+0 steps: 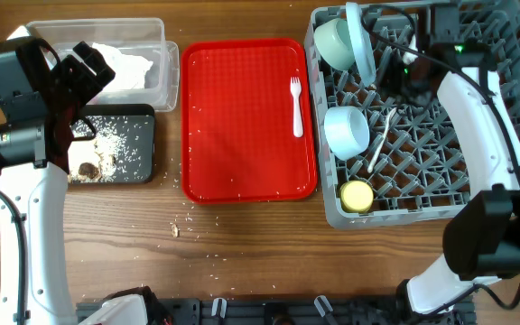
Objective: Sort waste into correct bins and load items into the dishwasher rack
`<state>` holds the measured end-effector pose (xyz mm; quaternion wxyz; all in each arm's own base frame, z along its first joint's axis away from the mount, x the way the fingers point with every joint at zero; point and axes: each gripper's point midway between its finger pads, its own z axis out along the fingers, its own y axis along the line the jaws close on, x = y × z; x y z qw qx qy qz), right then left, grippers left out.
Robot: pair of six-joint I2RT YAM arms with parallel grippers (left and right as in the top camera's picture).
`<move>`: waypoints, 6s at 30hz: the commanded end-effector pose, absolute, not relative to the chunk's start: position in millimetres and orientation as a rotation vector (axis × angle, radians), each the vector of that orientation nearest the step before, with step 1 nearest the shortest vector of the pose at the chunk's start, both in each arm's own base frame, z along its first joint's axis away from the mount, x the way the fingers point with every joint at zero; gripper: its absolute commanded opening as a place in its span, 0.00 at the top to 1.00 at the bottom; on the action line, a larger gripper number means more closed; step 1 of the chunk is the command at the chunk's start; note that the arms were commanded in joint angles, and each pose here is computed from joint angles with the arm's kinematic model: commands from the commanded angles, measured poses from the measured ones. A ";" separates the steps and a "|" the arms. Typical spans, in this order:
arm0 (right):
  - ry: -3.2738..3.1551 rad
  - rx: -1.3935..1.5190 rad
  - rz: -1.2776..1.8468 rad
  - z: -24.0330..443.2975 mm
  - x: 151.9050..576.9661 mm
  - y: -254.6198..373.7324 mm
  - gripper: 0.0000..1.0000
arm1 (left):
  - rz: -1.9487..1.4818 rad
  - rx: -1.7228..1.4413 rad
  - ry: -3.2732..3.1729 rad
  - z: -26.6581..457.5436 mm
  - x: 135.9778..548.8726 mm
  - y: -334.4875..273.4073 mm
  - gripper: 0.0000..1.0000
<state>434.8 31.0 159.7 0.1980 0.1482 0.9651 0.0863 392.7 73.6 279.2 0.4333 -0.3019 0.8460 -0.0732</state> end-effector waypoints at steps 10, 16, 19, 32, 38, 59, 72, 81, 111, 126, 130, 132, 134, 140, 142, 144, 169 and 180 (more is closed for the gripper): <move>2.632 -0.307 0.281 116.8 468.4 239.2 0.66 | -0.180 -0.776 2.087 283.4 393.2 77.2 0.00; 2.651 -0.262 0.068 54.0 502.2 227.3 0.66 | -0.180 -0.776 2.087 283.4 393.2 77.2 0.00; 2.648 -0.228 -0.022 41.8 507.6 216.7 0.65 | -0.180 -0.776 2.087 283.4 393.2 77.2 0.00; 2.721 -0.154 -0.114 3.2 503.3 198.1 0.65 | -0.180 -0.776 2.087 283.4 393.2 77.2 0.00; 2.792 -0.130 -0.103 -2.8 488.6 195.7 0.64 | -0.180 -0.776 2.087 283.4 393.2 77.2 0.00; 2.724 -0.329 0.284 5.7 499.5 247.5 0.71 | -0.180 -0.776 2.087 283.4 393.2 77.2 0.00; 2.822 -0.278 0.367 -28.5 492.9 233.5 0.76 | -0.180 -0.776 2.087 283.4 393.2 77.2 0.00; 2.789 -0.308 0.390 14.3 490.6 234.0 0.96 | -0.180 -0.776 2.087 283.4 393.2 77.2 0.00; 2.690 0.696 -0.016 152.1 398.9 -13.0 0.56 | -0.180 -0.776 2.087 283.3 393.1 77.2 0.00; 2.287 0.136 0.246 353.7 335.2 27.9 0.00 | -0.180 -0.776 2.087 283.4 393.2 77.2 0.00; 2.234 0.163 0.136 366.8 328.5 11.8 0.00 | -0.180 -0.776 2.087 283.4 393.2 77.2 0.00; 2.173 0.089 0.110 380.3 333.5 12.4 0.00 | -0.180 -0.776 2.087 283.3 393.1 77.2 0.00; 2.086 -0.012 0.079 395.3 340.0 13.9 0.00 | -0.180 -0.776 2.087 283.3 393.1 77.2 0.00; 1.850 -0.077 0.075 381.6 323.3 9.3 0.01 | -0.180 -0.776 2.087 283.4 393.2 77.2 0.00; 1.793 -0.065 0.063 354.2 311.5 4.4 0.00 | -0.180 -0.776 2.087 283.3 393.1 77.2 0.00; 1.720 -0.065 0.050 325.5 297.7 3.1 0.00 | -0.180 -0.776 2.087 283.4 393.2 77.2 0.00; 1.564 0.057 0.233 177.4 245.7 16.1 0.00 | -0.180 -0.776 2.087 283.4 393.2 77.2 0.00; 1.564 0.057 0.233 177.4 245.7 16.1 0.00 | -0.180 -0.776 2.087 283.3 393.1 77.2 0.00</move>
